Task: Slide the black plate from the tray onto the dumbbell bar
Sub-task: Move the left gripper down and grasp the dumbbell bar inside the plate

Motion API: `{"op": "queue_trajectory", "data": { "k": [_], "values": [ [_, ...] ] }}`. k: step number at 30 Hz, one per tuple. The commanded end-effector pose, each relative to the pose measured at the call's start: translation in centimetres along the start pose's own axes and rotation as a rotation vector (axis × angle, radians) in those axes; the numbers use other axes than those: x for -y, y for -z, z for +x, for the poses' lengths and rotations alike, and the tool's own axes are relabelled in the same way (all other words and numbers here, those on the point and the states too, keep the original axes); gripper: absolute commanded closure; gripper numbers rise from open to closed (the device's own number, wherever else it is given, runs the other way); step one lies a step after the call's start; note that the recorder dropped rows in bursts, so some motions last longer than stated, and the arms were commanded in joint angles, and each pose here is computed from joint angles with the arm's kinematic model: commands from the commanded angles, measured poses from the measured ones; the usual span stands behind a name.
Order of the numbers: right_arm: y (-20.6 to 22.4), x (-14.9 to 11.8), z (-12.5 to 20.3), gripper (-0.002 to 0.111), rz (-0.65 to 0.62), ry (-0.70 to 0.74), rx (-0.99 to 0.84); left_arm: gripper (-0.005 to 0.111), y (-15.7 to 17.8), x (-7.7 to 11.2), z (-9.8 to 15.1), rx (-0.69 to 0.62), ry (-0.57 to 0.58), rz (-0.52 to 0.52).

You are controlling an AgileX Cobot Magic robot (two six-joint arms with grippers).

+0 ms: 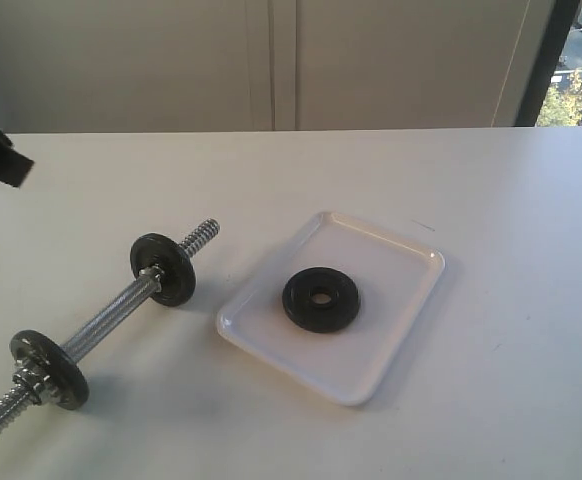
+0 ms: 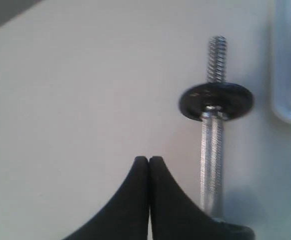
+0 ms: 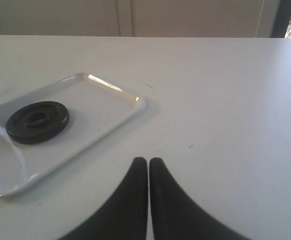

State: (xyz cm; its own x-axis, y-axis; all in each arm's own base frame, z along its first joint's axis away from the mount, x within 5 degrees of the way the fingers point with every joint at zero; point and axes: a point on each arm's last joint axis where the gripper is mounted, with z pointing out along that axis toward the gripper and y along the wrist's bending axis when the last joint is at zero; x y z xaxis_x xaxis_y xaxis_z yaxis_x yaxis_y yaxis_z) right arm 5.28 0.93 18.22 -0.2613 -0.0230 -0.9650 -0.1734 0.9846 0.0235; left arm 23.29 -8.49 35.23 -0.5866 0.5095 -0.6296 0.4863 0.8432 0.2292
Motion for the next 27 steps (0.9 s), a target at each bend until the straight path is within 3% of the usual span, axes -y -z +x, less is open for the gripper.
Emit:
{"op": "queue_trajectory", "data": {
  "k": [1, 6, 15, 19, 23, 27],
  "values": [
    [0.0, 0.0, 0.0, 0.106, -0.004, 0.016, 0.009, 0.107, -2.5, 1.7, -2.2, -0.17, -0.094, 0.205],
    [0.0, 0.0, 0.0, 0.106, -0.004, 0.016, 0.009, 0.107, -6.8, 2.1, -3.1, -0.312, -0.102, 0.26],
    [0.0, 0.0, 0.0, 0.106, -0.002, 0.024, 0.009, 0.106, -12.2, 2.9, -2.3, -0.412, -0.099, 0.294],
    [0.0, 0.0, 0.0, 0.106, 0.001, 0.031, 0.009, 0.087, -13.5, 3.1, -2.0, -0.436, -0.103, 0.301],
    [0.0, 0.1, 0.0, 0.106, 0.004, 0.04, 0.009, 0.058, -14.3, 3.3, -1.8, -0.45, -0.097, 0.311],
    [0.0, 0.1, 0.0, 0.106, 0.004, 0.04, 0.009, 0.047, -15.1, 3.4, -1.6, -0.454, -0.093, 0.314]
  ]
}}
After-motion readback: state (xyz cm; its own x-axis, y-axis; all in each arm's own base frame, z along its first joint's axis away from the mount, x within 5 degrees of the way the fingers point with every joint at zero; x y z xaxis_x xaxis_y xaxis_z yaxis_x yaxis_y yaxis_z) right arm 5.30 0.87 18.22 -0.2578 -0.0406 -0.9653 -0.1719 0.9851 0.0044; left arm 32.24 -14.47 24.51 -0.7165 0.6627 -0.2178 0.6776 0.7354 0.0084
